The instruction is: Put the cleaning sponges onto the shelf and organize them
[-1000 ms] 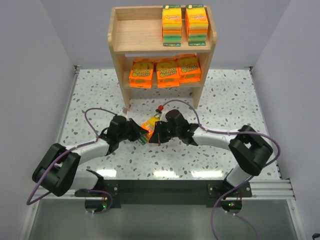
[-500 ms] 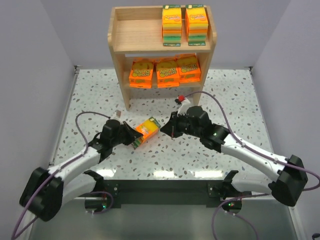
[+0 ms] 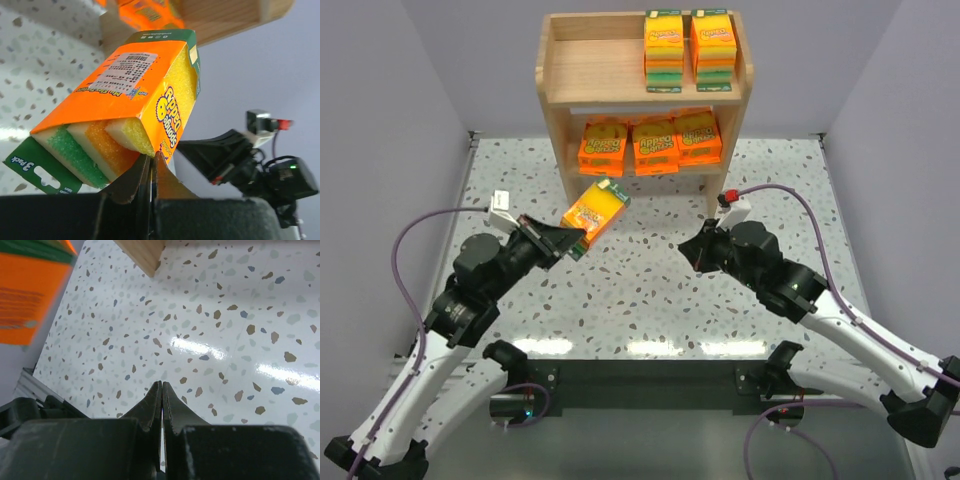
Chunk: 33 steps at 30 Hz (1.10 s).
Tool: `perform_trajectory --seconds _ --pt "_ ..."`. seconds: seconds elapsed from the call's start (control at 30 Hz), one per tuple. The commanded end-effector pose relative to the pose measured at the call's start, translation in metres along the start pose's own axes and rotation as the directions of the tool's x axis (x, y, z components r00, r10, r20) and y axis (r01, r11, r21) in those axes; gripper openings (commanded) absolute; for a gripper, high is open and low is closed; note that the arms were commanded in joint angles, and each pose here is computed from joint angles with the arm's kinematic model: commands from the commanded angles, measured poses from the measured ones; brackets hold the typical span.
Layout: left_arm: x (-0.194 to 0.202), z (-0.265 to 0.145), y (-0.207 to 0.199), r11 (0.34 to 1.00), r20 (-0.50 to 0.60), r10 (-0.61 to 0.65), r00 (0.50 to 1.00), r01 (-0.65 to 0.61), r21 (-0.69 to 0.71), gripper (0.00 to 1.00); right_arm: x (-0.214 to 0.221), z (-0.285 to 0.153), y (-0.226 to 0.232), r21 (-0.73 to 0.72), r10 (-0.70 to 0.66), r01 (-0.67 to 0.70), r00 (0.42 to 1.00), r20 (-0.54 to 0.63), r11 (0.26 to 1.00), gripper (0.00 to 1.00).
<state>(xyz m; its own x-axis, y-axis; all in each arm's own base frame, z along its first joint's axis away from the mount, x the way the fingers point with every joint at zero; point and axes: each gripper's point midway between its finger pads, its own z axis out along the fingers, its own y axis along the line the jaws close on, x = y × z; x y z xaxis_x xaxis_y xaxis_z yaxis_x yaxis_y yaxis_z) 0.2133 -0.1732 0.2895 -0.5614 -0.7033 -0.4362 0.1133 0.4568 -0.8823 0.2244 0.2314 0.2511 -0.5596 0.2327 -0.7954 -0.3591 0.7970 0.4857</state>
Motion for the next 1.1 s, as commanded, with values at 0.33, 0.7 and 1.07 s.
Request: perform_trajectory --seconds 0.33,0.7,1.07 --pt "-0.153 0.013 -0.186 0.984 0.396 -0.007 0.918 -0.064 0.164 0.0 -0.002 -0.003 -0.01 0.059 -0.004 0.004 1.0 -0.003 0.998 0.0" --pt "-0.207 0.088 -0.223 0.977 0.489 -0.179 0.854 0.094 0.193 0.0 -0.004 -0.003 -0.005 0.038 -0.012 0.012 1.0 -0.008 0.999 0.0" --pt "-0.231 0.16 -0.197 0.937 0.561 -0.346 0.752 0.308 0.164 0.0 -0.006 -0.01 -0.004 0.027 -0.018 0.018 1.0 0.0 0.999 0.0"
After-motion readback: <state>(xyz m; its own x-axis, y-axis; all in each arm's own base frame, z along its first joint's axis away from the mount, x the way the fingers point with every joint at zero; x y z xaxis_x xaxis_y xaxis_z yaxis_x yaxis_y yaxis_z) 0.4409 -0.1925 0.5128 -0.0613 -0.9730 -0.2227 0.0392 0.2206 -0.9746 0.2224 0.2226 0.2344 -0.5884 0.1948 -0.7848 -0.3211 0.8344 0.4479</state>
